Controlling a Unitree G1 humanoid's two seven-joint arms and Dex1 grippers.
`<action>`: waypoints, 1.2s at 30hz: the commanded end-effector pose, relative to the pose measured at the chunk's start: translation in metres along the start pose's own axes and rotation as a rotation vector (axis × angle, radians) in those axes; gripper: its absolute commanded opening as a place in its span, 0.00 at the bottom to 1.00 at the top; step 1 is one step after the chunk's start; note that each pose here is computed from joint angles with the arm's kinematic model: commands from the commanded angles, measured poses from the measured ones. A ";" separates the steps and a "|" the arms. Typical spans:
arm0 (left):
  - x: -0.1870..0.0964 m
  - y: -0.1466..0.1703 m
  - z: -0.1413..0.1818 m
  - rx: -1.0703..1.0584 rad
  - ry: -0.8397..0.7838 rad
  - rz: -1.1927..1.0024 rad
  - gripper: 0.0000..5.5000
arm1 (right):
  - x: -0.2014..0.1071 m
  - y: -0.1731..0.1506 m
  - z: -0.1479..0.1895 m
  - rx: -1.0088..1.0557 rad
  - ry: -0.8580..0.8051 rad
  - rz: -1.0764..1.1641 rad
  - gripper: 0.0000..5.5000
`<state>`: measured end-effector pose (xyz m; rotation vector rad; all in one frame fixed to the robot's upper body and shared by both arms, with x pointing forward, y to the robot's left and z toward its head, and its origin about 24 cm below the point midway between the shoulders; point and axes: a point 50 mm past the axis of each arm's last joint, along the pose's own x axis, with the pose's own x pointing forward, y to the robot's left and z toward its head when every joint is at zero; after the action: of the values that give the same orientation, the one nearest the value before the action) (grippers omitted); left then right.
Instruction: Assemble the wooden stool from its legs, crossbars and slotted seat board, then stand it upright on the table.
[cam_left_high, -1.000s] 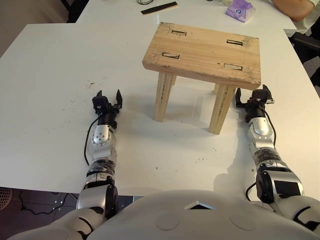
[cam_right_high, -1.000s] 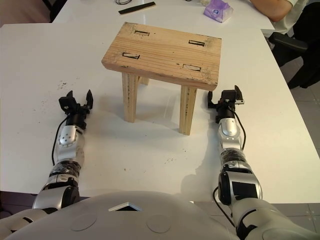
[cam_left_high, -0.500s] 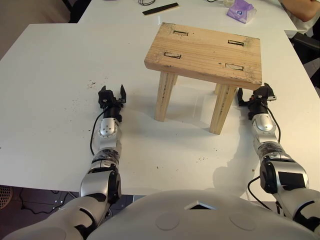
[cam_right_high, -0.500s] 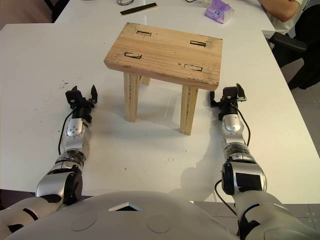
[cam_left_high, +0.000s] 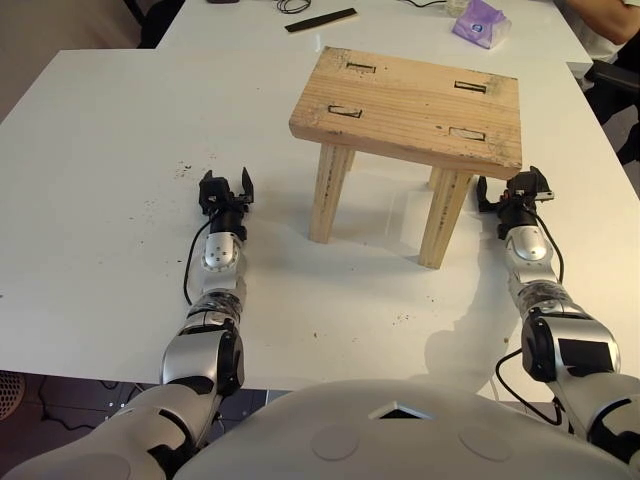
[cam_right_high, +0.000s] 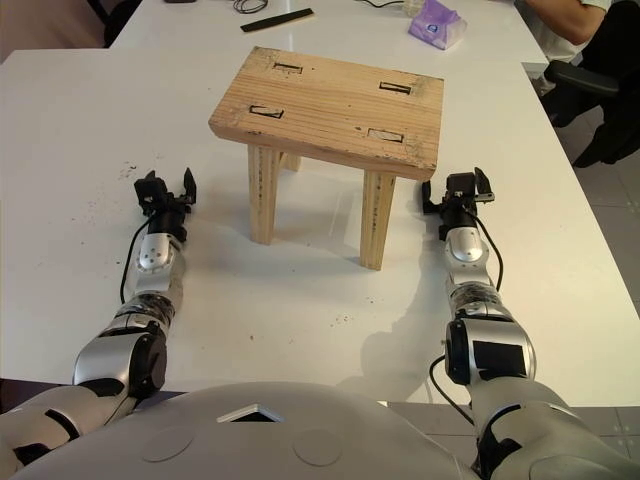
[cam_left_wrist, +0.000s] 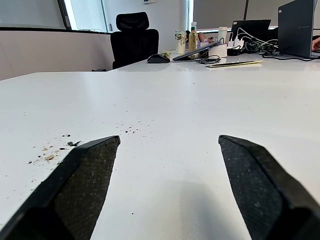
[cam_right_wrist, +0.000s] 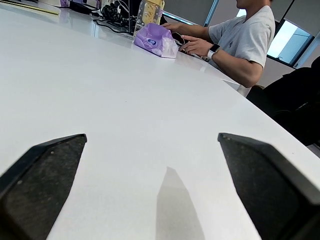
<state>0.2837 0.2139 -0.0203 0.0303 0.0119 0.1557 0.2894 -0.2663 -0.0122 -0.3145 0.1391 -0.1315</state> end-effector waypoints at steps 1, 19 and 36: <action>-0.040 -0.005 -0.045 0.018 0.195 -0.024 0.67 | -0.020 0.012 -0.030 -0.017 0.119 0.042 0.88; -0.043 0.003 -0.046 0.083 0.209 -0.049 0.67 | -0.038 0.026 -0.045 -0.020 0.138 0.025 0.88; -0.026 0.046 -0.030 0.084 0.200 0.031 0.67 | -0.051 0.035 -0.051 -0.009 0.117 0.000 0.88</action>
<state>0.2707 0.2464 -0.0250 0.1008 0.0668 0.1834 0.2694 -0.2429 -0.0288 -0.3369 0.0815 -0.1333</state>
